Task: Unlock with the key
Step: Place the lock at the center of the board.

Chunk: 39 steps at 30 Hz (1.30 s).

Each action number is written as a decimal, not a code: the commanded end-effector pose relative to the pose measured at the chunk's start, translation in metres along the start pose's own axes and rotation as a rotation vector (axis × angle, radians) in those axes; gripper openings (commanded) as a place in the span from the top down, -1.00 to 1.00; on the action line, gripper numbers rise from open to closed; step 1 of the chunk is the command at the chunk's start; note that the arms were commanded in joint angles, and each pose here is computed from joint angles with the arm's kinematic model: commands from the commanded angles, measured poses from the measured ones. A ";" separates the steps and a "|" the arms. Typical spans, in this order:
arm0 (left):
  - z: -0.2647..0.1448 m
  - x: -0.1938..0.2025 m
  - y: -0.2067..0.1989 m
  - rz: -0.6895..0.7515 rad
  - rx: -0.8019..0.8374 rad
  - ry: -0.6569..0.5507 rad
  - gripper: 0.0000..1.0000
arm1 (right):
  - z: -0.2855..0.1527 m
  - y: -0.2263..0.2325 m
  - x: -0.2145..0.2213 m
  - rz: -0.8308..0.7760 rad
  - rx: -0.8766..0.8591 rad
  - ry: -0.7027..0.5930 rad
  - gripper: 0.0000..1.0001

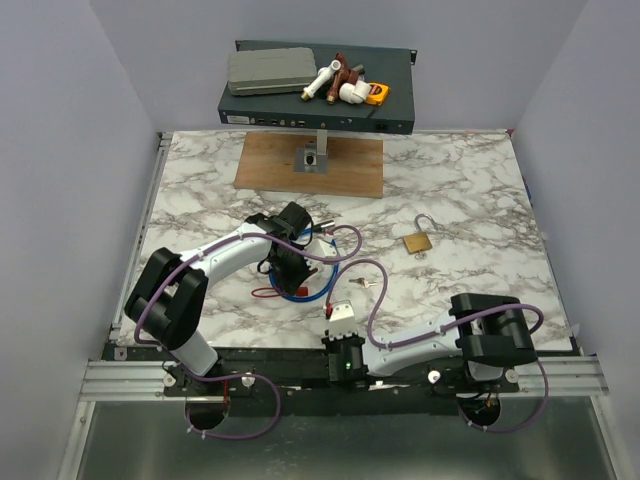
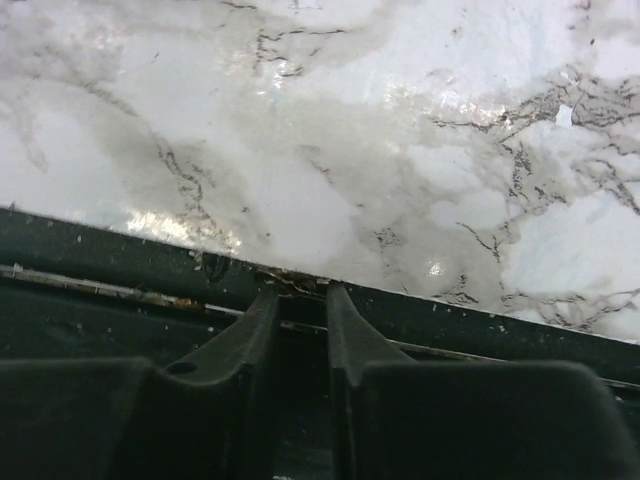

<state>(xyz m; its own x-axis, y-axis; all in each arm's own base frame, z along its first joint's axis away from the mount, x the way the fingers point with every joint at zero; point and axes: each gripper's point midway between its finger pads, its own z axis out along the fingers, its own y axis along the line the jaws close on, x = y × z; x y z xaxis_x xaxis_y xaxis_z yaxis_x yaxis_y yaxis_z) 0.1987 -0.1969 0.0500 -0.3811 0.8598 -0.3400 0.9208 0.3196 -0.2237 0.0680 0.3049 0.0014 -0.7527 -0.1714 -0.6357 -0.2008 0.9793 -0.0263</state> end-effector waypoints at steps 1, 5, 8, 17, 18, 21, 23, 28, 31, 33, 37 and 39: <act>-0.010 -0.012 -0.006 0.013 0.018 -0.039 1.00 | 0.010 0.002 -0.006 -0.011 -0.011 -0.065 0.71; -0.010 -0.010 -0.007 0.018 0.020 -0.040 1.00 | 0.005 0.001 -0.010 0.001 -0.024 -0.084 0.99; -0.008 -0.008 -0.007 0.017 0.020 -0.033 1.00 | -0.002 0.001 -0.014 0.008 -0.047 -0.107 0.99; -0.004 -0.007 -0.004 0.020 0.035 -0.004 1.00 | -0.033 0.017 -0.033 -0.022 -0.184 -0.203 0.99; -0.004 -0.007 -0.004 0.020 0.038 -0.001 1.00 | -0.037 0.018 -0.037 -0.018 -0.207 -0.213 0.99; -0.004 -0.010 -0.003 0.020 0.046 0.005 1.00 | -0.052 0.019 -0.053 0.003 -0.269 -0.253 0.99; -0.004 -0.013 -0.002 0.019 0.050 0.008 1.00 | -0.060 0.014 -0.063 0.021 -0.291 -0.286 0.99; -0.002 -0.023 0.002 0.006 0.063 0.007 1.00 | -0.071 -0.003 -0.084 0.044 -0.294 -0.359 0.99; 0.003 -0.027 0.003 -0.008 0.079 0.008 0.55 | -0.074 -0.010 -0.090 0.062 -0.295 -0.374 0.99; 0.006 -0.028 0.003 -0.014 0.091 0.013 0.02 | -0.076 -0.014 -0.094 0.076 -0.299 -0.381 0.99; 0.003 -0.028 0.005 -0.007 0.079 0.019 -0.97 | -0.082 -0.018 -0.102 0.086 -0.305 -0.397 0.99; -0.009 -0.032 0.004 0.010 0.063 -0.005 -0.97 | -0.088 -0.018 -0.109 0.087 -0.316 -0.407 0.99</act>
<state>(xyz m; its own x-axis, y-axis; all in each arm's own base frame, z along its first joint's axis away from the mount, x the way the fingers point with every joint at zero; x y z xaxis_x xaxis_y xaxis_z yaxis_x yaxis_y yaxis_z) 0.2150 -0.2161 0.0494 -0.3955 0.8654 -0.3078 0.9058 0.3119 -0.2869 0.0859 0.3017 0.1175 -0.5381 -0.0194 -0.8426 -0.3913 0.8913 0.2293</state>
